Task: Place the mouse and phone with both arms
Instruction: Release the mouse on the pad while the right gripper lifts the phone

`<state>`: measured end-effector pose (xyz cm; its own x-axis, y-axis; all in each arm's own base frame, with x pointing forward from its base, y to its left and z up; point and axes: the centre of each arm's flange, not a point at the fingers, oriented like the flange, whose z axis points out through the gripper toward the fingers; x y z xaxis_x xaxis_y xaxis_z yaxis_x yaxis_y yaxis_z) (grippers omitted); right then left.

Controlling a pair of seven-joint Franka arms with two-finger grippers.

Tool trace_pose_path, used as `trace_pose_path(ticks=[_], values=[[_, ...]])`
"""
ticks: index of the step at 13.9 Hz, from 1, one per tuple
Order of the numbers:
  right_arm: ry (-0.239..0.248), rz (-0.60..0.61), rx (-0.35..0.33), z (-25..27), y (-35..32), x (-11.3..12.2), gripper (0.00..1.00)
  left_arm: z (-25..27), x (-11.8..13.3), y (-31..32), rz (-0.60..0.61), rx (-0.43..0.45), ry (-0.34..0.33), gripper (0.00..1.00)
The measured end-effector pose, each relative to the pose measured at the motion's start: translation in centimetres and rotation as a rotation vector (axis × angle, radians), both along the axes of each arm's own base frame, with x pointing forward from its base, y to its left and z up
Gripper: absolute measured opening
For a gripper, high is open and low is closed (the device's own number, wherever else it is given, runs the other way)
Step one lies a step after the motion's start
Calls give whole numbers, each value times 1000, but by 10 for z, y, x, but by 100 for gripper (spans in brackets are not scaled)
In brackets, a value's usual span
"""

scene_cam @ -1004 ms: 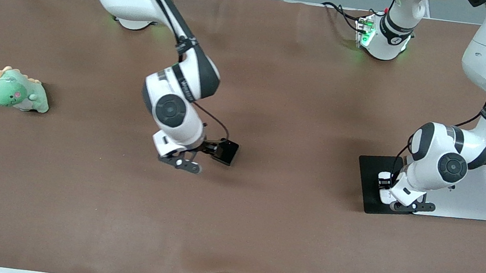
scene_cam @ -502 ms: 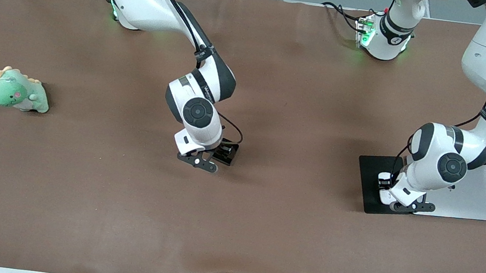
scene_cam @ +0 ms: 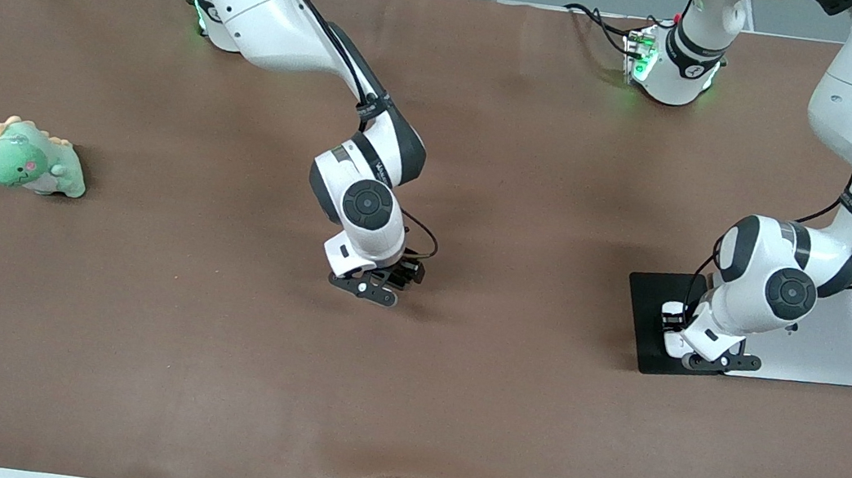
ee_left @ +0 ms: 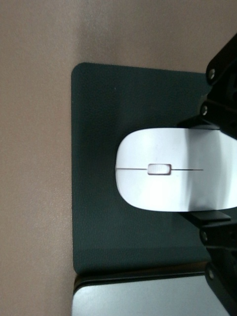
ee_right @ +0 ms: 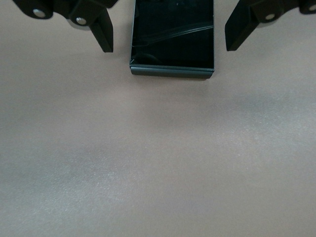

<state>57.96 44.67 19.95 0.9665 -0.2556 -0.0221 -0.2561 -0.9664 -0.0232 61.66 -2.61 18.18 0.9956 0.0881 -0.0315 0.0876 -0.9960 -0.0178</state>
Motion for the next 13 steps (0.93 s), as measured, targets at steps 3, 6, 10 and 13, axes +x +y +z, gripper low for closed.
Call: trace_pose_path(ticks=[3,6,10,13], values=[[-3,-12,1,-6,2,-1,100,1,1,0,0,-1,-4,84],[-7,-38,3,-13,3,-2,100,5,4,-1,-2,-2,-17,100],[-14,-55,9,-23,5,-3,100,47,20,-4,-5,3,-84,100],[-16,-55,10,-28,5,-3,93,106,33,-12,-14,20,-82,100]])
